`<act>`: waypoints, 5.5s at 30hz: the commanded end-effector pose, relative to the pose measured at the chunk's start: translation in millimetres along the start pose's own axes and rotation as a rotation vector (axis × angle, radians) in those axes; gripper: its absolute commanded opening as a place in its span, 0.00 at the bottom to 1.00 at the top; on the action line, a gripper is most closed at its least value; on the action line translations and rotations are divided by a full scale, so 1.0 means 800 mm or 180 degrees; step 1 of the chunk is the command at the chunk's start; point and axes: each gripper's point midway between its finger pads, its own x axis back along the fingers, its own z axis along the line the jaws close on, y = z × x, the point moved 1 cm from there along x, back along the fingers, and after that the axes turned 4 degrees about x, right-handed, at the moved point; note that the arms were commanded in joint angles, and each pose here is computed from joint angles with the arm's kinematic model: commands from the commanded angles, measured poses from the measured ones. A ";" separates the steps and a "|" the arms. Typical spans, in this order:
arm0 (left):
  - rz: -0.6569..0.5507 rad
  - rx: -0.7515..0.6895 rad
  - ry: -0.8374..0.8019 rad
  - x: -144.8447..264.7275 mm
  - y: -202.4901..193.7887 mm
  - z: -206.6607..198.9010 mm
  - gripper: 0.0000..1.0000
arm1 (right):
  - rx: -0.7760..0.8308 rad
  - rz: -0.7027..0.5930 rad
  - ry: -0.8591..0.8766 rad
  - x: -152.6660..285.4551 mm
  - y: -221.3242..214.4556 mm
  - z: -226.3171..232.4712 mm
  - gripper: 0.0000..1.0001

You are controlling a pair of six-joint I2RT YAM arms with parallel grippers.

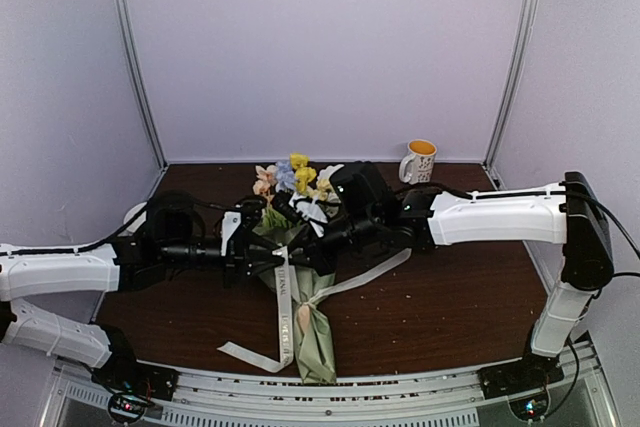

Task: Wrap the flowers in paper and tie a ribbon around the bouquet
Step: Cross the half-tied ribbon over the folded bouquet.

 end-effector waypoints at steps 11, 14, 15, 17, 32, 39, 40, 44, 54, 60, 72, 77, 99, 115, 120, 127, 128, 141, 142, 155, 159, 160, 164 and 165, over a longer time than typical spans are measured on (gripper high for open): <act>-0.0190 -0.0054 0.0060 0.009 0.012 0.000 0.00 | 0.0133 -0.0147 -0.0045 0.007 0.031 -0.002 0.10; -0.0238 -0.0027 0.0116 0.010 0.016 0.004 0.00 | 0.0123 -0.0058 -0.0283 0.021 0.021 -0.012 0.24; -0.0248 -0.0027 0.0127 0.010 0.016 0.004 0.00 | 0.0106 -0.0038 -0.0369 0.027 0.015 -0.016 0.28; -0.0258 -0.0018 0.0163 0.011 0.015 0.005 0.00 | 0.0042 -0.0024 -0.0514 0.042 0.005 -0.024 0.36; -0.0136 0.0243 0.0323 0.000 -0.007 0.018 0.00 | -0.2029 0.0802 -0.3668 0.308 -0.168 -0.256 0.69; -0.0085 0.0261 0.0332 -0.004 -0.010 0.017 0.00 | -0.1517 0.1716 -0.2560 0.215 -0.161 -0.277 0.67; -0.0079 0.0266 0.0339 -0.004 -0.011 0.017 0.00 | -0.1481 0.1823 -0.2475 0.204 -0.164 -0.281 0.69; -0.0047 0.0296 0.0314 -0.006 -0.011 0.017 0.00 | -0.1578 0.2280 -0.2724 0.200 -0.197 -0.308 0.76; 0.0092 0.0266 0.0280 -0.013 -0.020 0.018 0.00 | -0.2428 0.1875 -0.3282 0.260 -0.245 -0.348 0.68; 0.0087 0.0271 0.0264 -0.014 -0.018 0.017 0.00 | -0.2725 0.1746 -0.2820 0.222 -0.271 -0.343 0.52; 0.0072 0.0234 0.0335 -0.006 -0.017 0.018 0.00 | -0.2700 0.1535 -0.2750 0.217 -0.245 -0.344 0.30; 0.0062 0.0253 0.0340 -0.002 -0.018 0.016 0.00 | -0.2825 0.1657 -0.2647 0.200 -0.269 -0.342 0.22; 0.0069 0.0161 0.0381 0.001 -0.034 0.009 0.00 | -0.0681 0.0227 -0.0124 0.045 0.130 -0.028 0.00; -0.0262 0.0181 0.0366 0.020 -0.033 -0.009 0.00 | -0.1123 0.0461 -0.0353 -0.009 0.094 -0.055 0.47; -0.0349 0.0258 0.0380 0.019 -0.026 -0.007 0.00 | -0.0923 0.0155 -0.0408 0.032 0.098 -0.054 0.59; -0.0382 0.0281 0.0361 0.018 -0.022 -0.007 0.00 | -0.0625 -0.0222 0.0211 0.044 0.077 0.006 0.28; -0.0380 0.0277 0.0369 0.018 -0.022 -0.006 0.00 | -0.0612 -0.0196 0.0280 0.038 0.066 0.014 0.25; -0.0338 0.0287 0.0395 0.021 -0.023 -0.006 0.00 | -0.0566 0.0015 0.0604 -0.014 0.027 0.035 0.31; -0.0337 0.0287 0.0398 0.022 -0.023 -0.006 0.00 | -0.0578 0.0039 0.0604 -0.016 0.023 0.034 0.30; -0.0335 0.0280 0.0377 0.021 -0.025 -0.008 0.00 | -0.0633 0.0030 0.0690 -0.017 0.019 0.038 0.00; -0.0312 0.0280 0.0365 0.020 -0.027 -0.008 0.00 | -0.0629 0.0011 0.0704 -0.016 0.020 0.039 0.00; -0.0306 0.0282 0.0369 0.020 -0.028 -0.008 0.00 | -0.0626 0.0019 0.0702 -0.015 0.019 0.039 0.00; -0.0275 0.0359 0.0465 0.021 -0.029 -0.002 0.06 | -0.0635 0.0063 0.0640 -0.014 0.013 0.035 0.00; -0.0228 0.0417 0.0555 0.021 -0.031 0.004 0.33 | -0.0648 0.0079 0.0607 -0.014 0.011 0.033 0.00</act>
